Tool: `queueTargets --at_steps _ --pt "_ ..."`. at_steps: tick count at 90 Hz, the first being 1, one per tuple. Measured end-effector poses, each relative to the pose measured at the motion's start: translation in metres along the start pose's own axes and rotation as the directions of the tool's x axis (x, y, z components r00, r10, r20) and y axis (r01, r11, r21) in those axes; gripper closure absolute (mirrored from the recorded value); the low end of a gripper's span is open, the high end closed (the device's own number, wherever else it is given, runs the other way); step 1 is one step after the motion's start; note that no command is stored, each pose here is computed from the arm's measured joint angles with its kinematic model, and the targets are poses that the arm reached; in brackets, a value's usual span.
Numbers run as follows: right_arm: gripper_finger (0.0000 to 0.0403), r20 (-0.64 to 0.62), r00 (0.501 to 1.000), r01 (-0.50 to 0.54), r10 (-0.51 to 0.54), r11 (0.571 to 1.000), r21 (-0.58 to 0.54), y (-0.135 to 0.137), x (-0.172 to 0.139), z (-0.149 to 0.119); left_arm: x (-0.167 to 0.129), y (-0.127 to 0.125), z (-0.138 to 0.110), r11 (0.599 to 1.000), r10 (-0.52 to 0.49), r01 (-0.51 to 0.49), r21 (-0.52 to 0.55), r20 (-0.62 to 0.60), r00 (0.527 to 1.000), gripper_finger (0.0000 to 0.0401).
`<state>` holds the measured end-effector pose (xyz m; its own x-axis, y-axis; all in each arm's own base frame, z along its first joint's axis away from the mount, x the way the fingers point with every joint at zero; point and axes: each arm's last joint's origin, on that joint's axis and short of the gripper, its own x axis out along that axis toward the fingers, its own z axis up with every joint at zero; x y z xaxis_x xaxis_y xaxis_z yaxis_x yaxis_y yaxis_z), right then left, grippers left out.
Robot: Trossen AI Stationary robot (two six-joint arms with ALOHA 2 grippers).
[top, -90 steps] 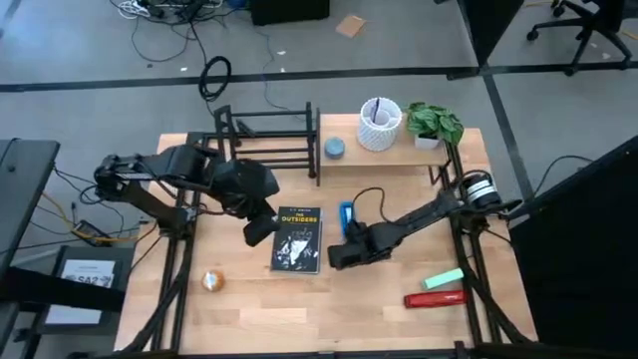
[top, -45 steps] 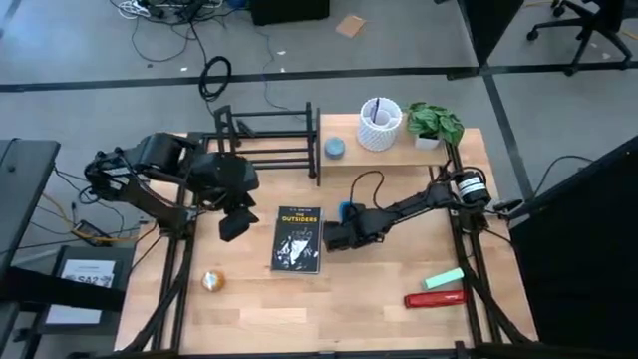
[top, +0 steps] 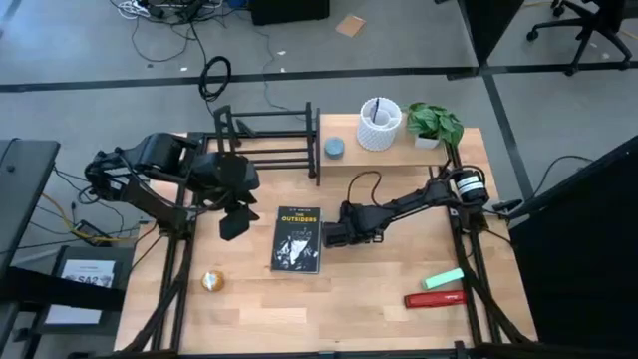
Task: Stock shelves
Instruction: Put the blue tape dispenser under the shelf
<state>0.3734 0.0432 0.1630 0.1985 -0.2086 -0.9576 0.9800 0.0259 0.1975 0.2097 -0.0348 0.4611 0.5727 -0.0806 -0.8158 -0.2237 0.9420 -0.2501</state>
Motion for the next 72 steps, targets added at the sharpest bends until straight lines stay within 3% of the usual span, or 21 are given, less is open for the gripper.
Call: queueTargets --at_steps 43,63,72 --pt "0.023 0.107 0.993 -0.059 0.051 0.995 0.078 0.01 0.019 0.109 0.0 0.001 0.001 1.0 0.025 -0.025 -0.006 0.015 1.0 0.0218" --pt "0.0229 0.119 0.992 -0.054 0.047 0.997 0.057 0.009 0.02 0.118 0.0 0.0 0.002 1.0 0.024 -0.023 -0.013 0.034 0.999 0.0218" --pt "0.0205 0.129 0.991 -0.046 0.039 0.998 0.052 0.008 0.02 0.115 0.0 0.0 0.003 1.0 0.021 -0.021 -0.015 0.039 0.999 0.0218"
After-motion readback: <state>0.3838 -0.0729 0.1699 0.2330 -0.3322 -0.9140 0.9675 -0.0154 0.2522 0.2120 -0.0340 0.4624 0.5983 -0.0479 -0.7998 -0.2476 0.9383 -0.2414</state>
